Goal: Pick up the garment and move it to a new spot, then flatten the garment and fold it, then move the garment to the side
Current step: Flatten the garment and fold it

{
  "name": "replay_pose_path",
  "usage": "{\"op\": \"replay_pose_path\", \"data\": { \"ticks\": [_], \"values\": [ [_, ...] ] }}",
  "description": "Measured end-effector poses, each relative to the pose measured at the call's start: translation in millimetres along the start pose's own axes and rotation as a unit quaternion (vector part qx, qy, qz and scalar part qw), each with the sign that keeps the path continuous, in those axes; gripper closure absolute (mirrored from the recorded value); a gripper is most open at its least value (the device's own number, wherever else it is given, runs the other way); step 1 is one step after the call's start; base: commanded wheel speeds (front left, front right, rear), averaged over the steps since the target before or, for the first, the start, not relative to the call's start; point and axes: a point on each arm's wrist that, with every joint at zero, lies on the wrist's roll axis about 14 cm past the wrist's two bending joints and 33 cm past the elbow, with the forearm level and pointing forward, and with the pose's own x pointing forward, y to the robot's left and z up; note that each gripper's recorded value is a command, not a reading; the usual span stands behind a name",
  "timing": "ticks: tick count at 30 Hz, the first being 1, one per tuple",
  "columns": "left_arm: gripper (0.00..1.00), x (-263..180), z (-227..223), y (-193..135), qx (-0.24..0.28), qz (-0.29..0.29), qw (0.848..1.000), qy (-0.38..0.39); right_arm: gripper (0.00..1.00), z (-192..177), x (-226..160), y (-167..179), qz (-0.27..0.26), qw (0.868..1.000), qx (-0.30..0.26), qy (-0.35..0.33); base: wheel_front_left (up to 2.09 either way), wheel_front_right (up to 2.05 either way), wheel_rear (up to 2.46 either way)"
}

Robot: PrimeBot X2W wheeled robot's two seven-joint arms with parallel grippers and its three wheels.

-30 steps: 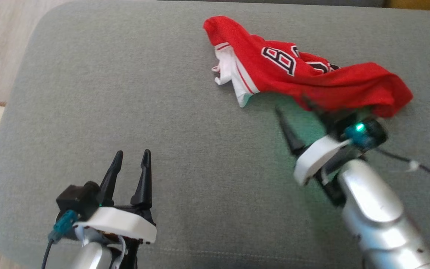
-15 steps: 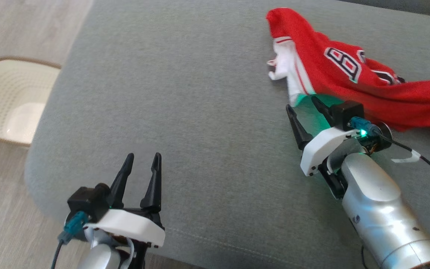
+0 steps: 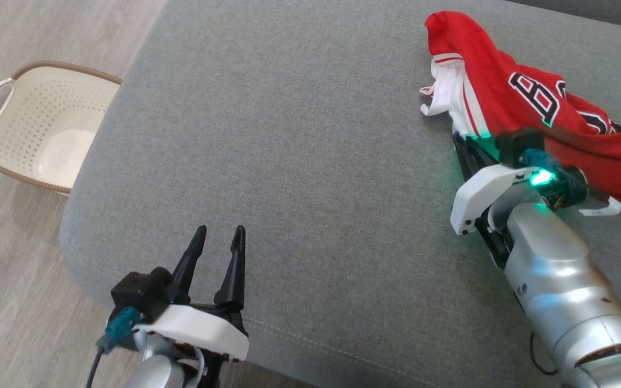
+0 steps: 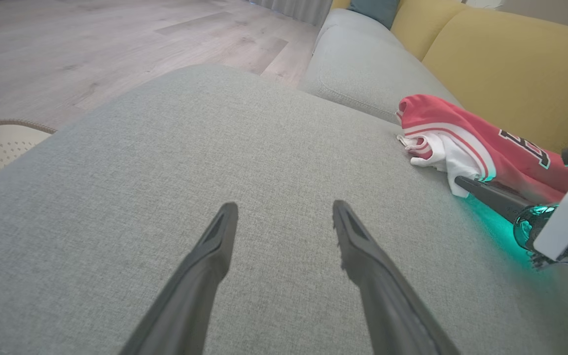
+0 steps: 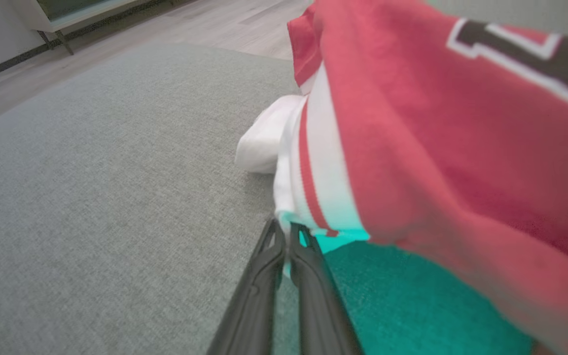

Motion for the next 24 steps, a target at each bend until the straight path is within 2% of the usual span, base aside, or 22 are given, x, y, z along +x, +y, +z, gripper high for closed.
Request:
{"op": "replay_pose_path", "data": {
  "ticks": [4, 7, 12, 19, 22, 24],
  "values": [
    [0.0, 0.5, -0.5, -2.3, 0.0, -0.004, 1.0, 0.0, 1.0, 11.6, -1.0, 3.3, 0.005, 1.0, 0.001, -0.02, 0.0, 0.0, 0.0],
    [0.0, 1.3, -1.0, -6.6, -0.001, -0.013, 1.0, 0.001, 1.0, 38.8, -3.2, 23.0, 0.035, 0.997, 0.009, -0.067, 0.0, 0.0, 0.0],
    [0.0, 4.1, 0.5, -17.4, -0.002, -0.033, 0.999, -0.002, 1.0, 71.0, -22.3, 76.6, 0.115, 0.985, 0.046, -0.12, 0.0, 0.0, 0.0],
    [0.0, 8.3, 9.3, -30.9, 0.003, -0.062, 0.998, -0.016, 1.0, 116.2, -56.7, 121.3, 0.189, 0.963, 0.068, -0.177, 0.0, 0.0, 0.0],
    [0.0, 9.0, 11.5, -34.8, 0.004, -0.069, 0.997, -0.019, 1.0, 120.3, -67.2, 132.9, 0.209, 0.96, 0.074, -0.171, 0.0, 0.0, 0.0],
    [0.0, 8.0, 9.3, -37.3, 0.004, -0.071, 0.997, -0.016, 1.0, 110.7, -70.9, 135.7, 0.216, 0.962, 0.074, -0.149, 0.0, 0.0, 0.0]
  ]
}}
